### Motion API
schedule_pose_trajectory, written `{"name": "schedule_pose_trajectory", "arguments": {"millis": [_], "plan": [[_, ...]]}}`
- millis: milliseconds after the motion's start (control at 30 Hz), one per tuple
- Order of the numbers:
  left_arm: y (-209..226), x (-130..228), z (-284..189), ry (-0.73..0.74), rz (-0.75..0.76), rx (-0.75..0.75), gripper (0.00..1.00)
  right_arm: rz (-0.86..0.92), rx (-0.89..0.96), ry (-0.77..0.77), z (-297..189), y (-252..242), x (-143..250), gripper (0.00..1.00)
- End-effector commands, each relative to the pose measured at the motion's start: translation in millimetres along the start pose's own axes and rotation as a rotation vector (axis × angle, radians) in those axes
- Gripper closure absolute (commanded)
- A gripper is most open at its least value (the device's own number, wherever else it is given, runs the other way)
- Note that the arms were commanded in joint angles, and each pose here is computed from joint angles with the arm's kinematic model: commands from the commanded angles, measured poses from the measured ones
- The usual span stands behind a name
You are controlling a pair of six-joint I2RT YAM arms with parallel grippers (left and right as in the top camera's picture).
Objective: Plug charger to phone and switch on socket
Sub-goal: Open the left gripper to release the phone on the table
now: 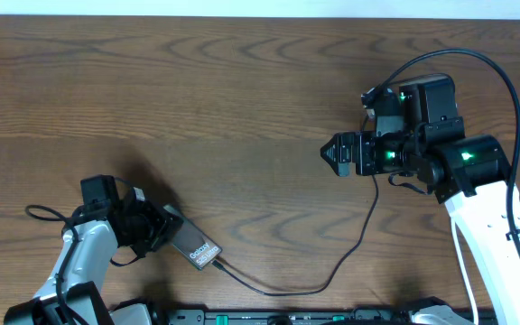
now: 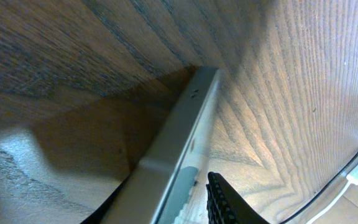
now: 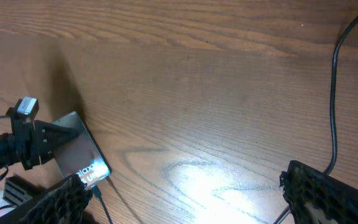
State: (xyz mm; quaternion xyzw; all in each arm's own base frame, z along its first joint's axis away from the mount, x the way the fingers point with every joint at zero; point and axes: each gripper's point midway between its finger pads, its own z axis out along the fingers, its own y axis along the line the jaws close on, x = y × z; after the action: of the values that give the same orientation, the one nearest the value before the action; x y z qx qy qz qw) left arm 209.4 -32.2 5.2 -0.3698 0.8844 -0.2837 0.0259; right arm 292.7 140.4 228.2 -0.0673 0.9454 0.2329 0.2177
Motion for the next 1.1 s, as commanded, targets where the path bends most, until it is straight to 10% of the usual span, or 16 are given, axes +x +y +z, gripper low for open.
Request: {"name": "schedule_pose_trajectory", "arguments": {"millis": [0,767,1067], "plan": [[8.7,2.7,2.2,0.005,0.003,-0.038,0.68,-0.016,0.000,-0.004,-1.0,0.6,-1.5,0.01],[14.7,13.4,1.5,0.045,-0.022,-0.063,0.21,-0.016,0.001,-0.003,-0.9,0.5,-1.3,0.01],[8.5,12.3,-5.8,0.038,-0.003,-0.057,0.18,-0.015,0.018,-0.004,-1.0,-2.5,-1.2,0.01]]}}
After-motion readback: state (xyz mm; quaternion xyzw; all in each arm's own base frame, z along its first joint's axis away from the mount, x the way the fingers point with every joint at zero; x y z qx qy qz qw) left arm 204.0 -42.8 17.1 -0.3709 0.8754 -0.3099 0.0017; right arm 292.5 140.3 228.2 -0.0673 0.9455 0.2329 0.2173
